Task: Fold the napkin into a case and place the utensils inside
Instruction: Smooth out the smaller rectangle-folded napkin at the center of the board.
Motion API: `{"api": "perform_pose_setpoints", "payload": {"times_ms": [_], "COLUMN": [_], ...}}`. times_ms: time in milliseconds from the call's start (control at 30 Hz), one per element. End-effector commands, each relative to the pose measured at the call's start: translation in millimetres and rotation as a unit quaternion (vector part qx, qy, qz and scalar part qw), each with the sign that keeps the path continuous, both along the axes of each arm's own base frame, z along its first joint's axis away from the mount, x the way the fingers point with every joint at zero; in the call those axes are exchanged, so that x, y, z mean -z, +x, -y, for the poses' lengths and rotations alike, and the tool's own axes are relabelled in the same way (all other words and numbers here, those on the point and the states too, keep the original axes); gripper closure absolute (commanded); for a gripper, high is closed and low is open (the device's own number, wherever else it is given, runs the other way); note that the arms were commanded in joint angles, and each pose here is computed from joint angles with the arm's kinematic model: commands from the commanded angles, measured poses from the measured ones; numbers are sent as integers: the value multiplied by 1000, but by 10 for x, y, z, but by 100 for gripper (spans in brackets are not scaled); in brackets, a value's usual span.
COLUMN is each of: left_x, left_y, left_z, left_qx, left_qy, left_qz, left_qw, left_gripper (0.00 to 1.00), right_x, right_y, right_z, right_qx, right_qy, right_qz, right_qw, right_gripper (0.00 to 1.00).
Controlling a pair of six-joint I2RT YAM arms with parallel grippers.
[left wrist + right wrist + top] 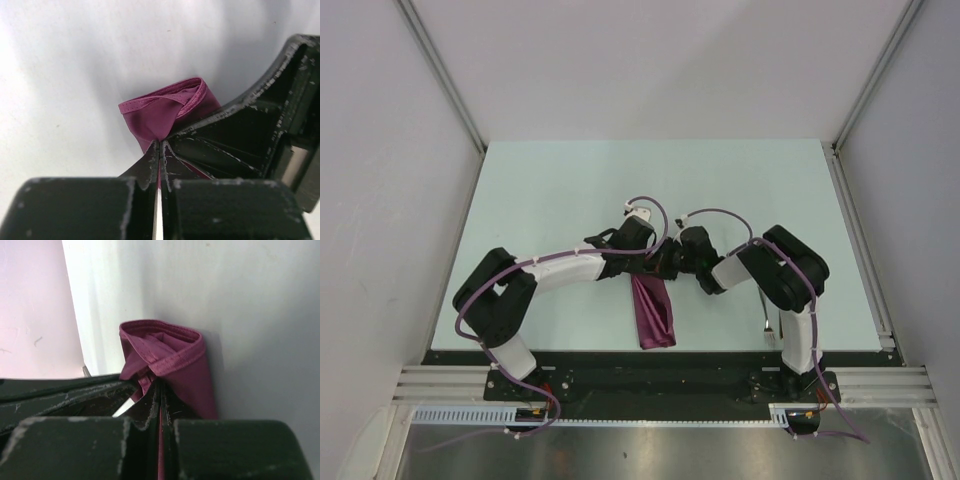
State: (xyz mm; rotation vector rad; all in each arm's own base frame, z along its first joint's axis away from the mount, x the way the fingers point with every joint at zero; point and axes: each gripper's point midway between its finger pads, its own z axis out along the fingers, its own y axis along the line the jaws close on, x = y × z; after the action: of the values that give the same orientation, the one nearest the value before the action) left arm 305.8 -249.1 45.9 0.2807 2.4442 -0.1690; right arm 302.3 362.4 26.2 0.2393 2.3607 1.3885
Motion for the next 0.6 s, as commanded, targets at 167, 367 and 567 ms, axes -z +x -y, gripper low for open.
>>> {"api": "perform_pose_setpoints", "payload": {"times_ms": [167,367,567], "left_x": [-69,-57,-344], "left_y": [-26,-50,-24], "left_z": [145,155,116], "left_qx": [10,9,2], "left_qy": [-40,-42,-51], "left_qz": [6,3,26], "left_qw": [999,999,998], "left_gripper": [100,100,72], "right_x": [-83,-37,-278], "right_y": [245,299,203], "right_z": [-266,-214,-73], "right_qx": [9,19,7], "right_qy": [36,48,55], "right_qz": [7,-10,-4], "right_qw": [999,999,998], "right_gripper": [99,99,99]}}
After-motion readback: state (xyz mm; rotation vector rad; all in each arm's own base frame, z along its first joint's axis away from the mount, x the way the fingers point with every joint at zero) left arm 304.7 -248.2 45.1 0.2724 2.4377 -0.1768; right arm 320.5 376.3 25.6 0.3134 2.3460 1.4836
